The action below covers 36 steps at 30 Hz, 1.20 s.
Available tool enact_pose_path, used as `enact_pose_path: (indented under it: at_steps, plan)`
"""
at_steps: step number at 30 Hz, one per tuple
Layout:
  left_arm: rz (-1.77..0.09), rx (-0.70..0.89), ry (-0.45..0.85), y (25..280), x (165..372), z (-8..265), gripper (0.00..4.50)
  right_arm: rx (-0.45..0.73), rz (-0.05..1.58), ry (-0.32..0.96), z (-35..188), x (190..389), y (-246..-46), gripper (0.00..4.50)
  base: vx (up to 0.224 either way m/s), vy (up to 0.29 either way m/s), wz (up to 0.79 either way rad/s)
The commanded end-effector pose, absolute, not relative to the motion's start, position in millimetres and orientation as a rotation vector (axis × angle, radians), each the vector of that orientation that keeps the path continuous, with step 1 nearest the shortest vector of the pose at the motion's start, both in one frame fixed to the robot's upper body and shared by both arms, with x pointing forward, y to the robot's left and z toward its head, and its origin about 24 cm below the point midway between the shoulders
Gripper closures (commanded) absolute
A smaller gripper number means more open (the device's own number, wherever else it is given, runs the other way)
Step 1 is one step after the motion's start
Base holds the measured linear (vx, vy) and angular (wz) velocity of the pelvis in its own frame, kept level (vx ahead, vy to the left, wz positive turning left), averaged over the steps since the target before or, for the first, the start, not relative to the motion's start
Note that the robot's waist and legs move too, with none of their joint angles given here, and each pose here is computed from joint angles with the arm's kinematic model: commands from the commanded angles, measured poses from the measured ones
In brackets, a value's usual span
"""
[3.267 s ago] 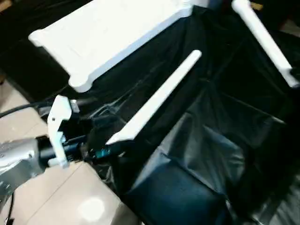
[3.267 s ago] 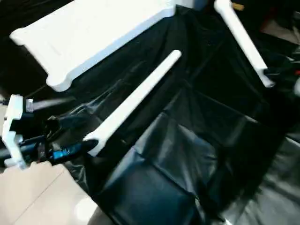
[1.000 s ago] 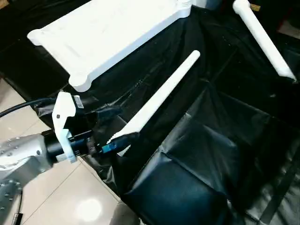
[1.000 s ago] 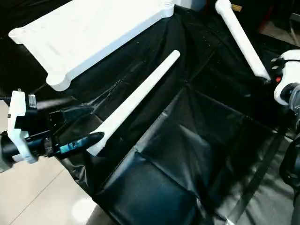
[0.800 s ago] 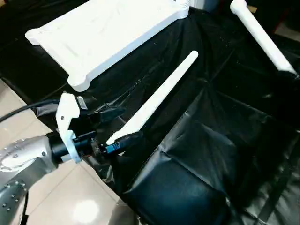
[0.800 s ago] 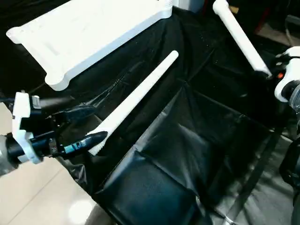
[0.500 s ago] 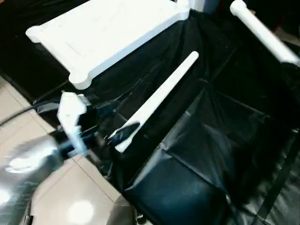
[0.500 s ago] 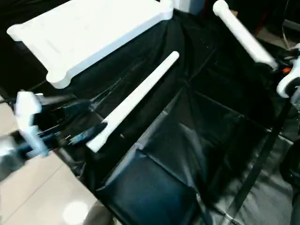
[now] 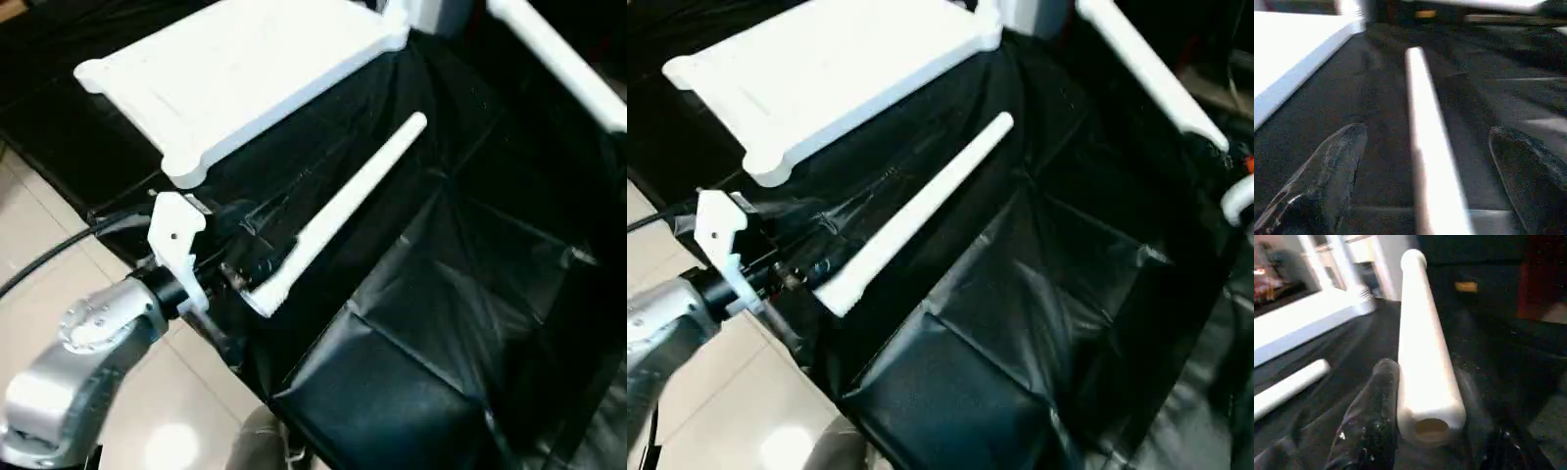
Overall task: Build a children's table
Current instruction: Pick table leg, then move to table
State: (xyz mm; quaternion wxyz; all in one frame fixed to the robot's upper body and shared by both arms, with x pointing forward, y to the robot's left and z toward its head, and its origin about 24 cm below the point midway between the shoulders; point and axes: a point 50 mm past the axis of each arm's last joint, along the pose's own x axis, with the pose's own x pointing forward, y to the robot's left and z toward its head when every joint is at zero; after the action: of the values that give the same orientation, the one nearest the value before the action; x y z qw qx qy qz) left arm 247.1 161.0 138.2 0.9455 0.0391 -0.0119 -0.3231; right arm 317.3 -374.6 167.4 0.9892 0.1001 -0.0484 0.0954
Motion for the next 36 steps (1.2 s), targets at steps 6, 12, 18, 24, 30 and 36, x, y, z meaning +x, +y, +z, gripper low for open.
enact_pose_path:
  at_steps: [6, 12, 18, 24, 30, 36]
  plan:
    - [-0.471, 0.124, -0.11, 159.1, 249.7, 135.1, 0.0, 0.196, 0.165, -0.16, 158.1, 279.1, -344.4, 3.3, 0.0, 0.0, 0.0]
    - [-0.411, 0.105, -0.165, 158.9, 252.4, 138.3, 0.0, 0.222, 0.049, -0.239, 140.2, 241.9, -302.5, 3.3, 0.0, 0.0, 0.0]
    - [-0.368, 0.102, -0.192, 159.5, 260.3, 140.5, 0.0, 0.336, 0.026, -0.22, 126.3, 232.6, -266.8, 3.3, -0.014, 0.099, -0.25]
    - [-0.299, 0.135, -0.182, 168.5, 265.1, 140.6, 0.0, 0.389, -0.054, -0.186, 119.5, 231.1, -249.2, 3.3, -0.082, 0.2, -0.52]
    - [-0.299, 0.122, -0.175, 168.5, 254.6, 137.0, 0.0, 0.393, -0.108, -0.164, 118.5, 234.2, -239.0, 3.3, 0.016, 0.109, -0.7]
    - [-0.147, 0.119, -0.149, 179.8, 249.0, 127.4, 0.0, 0.39, -0.06, -0.112, 115.3, 243.0, -225.7, 3.3, -0.043, 0.28, -0.58]
